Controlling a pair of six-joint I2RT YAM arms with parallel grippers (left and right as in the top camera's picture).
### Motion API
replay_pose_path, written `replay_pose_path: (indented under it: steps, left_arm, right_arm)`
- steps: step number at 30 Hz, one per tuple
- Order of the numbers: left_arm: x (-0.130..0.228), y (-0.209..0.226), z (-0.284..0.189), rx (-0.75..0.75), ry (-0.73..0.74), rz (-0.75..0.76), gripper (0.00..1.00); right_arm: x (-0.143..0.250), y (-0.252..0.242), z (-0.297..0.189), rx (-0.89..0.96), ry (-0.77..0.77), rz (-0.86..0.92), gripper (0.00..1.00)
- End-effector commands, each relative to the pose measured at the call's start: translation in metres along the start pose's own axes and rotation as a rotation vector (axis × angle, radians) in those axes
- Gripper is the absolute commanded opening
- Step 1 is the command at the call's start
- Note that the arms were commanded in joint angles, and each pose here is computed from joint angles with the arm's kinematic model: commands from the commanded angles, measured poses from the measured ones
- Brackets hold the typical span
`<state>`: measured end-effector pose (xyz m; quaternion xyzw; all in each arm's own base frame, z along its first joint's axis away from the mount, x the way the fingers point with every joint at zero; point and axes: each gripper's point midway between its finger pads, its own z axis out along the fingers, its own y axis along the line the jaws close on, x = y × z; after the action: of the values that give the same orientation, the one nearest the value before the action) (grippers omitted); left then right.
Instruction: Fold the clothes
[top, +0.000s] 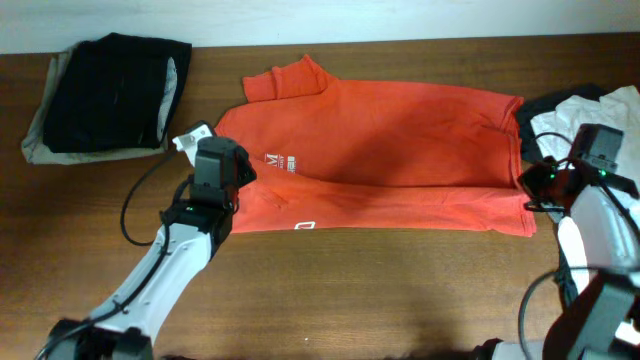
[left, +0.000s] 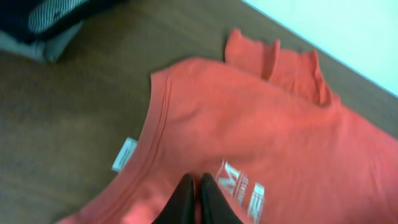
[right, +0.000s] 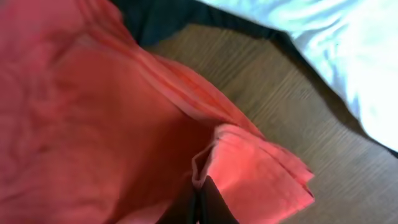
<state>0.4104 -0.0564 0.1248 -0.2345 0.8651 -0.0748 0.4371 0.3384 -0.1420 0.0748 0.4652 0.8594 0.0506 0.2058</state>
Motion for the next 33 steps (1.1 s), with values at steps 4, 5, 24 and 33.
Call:
replay_pose_path:
  steps: [4,5,24,33]
  left_arm:
    - [0.014,0.011,0.030,-0.066,0.012,0.026,0.08]
    - [0.016,0.011,0.032,-0.068,0.015,0.027,0.08]
    - [0.028,-0.009,0.022,0.059,0.107,0.142,0.93]
    - [0.068,-0.028,-0.033,0.232,0.374,0.125,0.89]
  right_arm:
    - [0.003,-0.003,0.025,0.022,0.022,0.006,0.04]
    - [0.000,-0.004,0.026,0.030,0.011,0.005,0.04]
    - [-0.024,0.013,0.009,0.007,-0.033,-0.097,0.99]
    - [0.001,0.088,-0.031,-0.371,0.163,-0.229,0.99]
